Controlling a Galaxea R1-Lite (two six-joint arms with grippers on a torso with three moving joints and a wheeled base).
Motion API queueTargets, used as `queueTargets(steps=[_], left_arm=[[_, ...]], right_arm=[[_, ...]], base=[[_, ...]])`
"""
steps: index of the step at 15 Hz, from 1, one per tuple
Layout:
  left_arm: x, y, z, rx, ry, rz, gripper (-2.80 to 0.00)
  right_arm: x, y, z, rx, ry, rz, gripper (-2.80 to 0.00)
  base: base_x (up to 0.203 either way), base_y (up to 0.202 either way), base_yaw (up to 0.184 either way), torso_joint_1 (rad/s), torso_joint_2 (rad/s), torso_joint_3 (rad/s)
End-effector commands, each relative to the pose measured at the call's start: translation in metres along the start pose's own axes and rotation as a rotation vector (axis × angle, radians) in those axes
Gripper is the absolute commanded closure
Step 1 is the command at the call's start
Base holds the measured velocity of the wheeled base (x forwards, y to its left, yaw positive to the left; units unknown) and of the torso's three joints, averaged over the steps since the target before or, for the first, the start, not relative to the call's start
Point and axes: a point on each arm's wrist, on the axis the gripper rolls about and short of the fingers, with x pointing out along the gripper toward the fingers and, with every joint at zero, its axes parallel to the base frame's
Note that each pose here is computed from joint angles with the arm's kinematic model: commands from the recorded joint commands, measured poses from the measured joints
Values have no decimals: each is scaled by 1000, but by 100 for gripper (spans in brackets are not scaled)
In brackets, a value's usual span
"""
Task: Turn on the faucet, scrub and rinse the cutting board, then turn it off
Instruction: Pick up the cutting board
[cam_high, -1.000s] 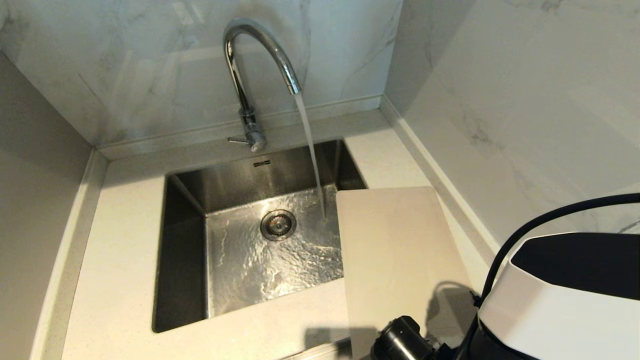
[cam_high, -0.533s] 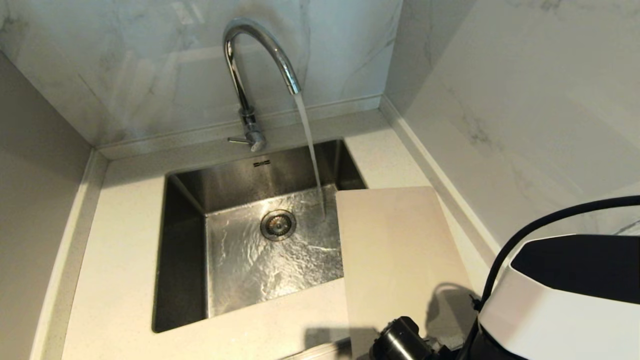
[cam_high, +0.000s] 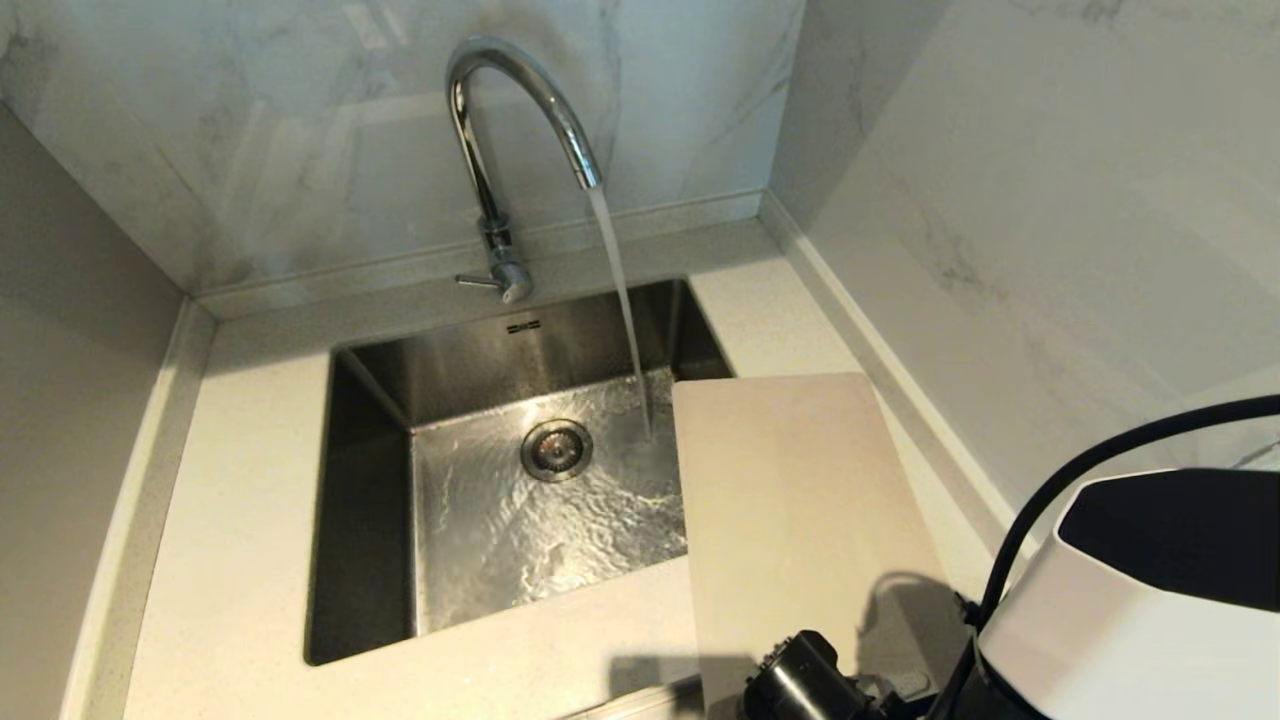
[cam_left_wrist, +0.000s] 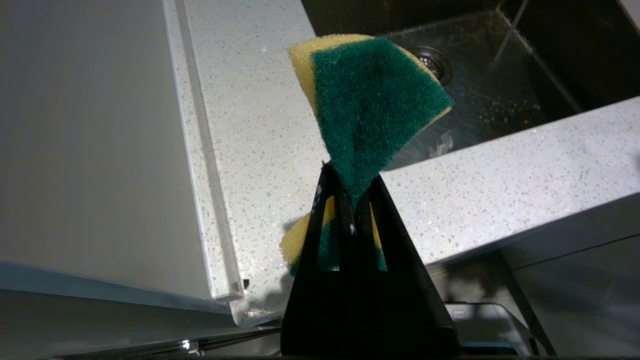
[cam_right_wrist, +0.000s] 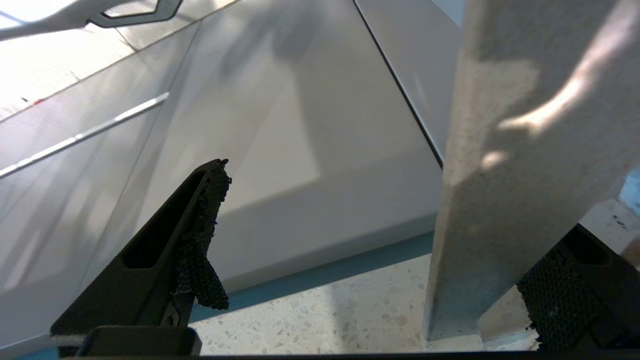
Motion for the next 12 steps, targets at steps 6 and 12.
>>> queueTargets(steps=[6, 12], left_arm=[[0, 0, 0, -1, 1, 0, 0], [0, 0, 0, -1, 1, 0, 0]], right_arm=[[2, 5, -4, -16, 19, 14, 0], [3, 5, -3, -18, 20, 18, 0]], base=[[0, 0, 0, 0, 0, 0], [0, 0, 0, 0, 0, 0]])
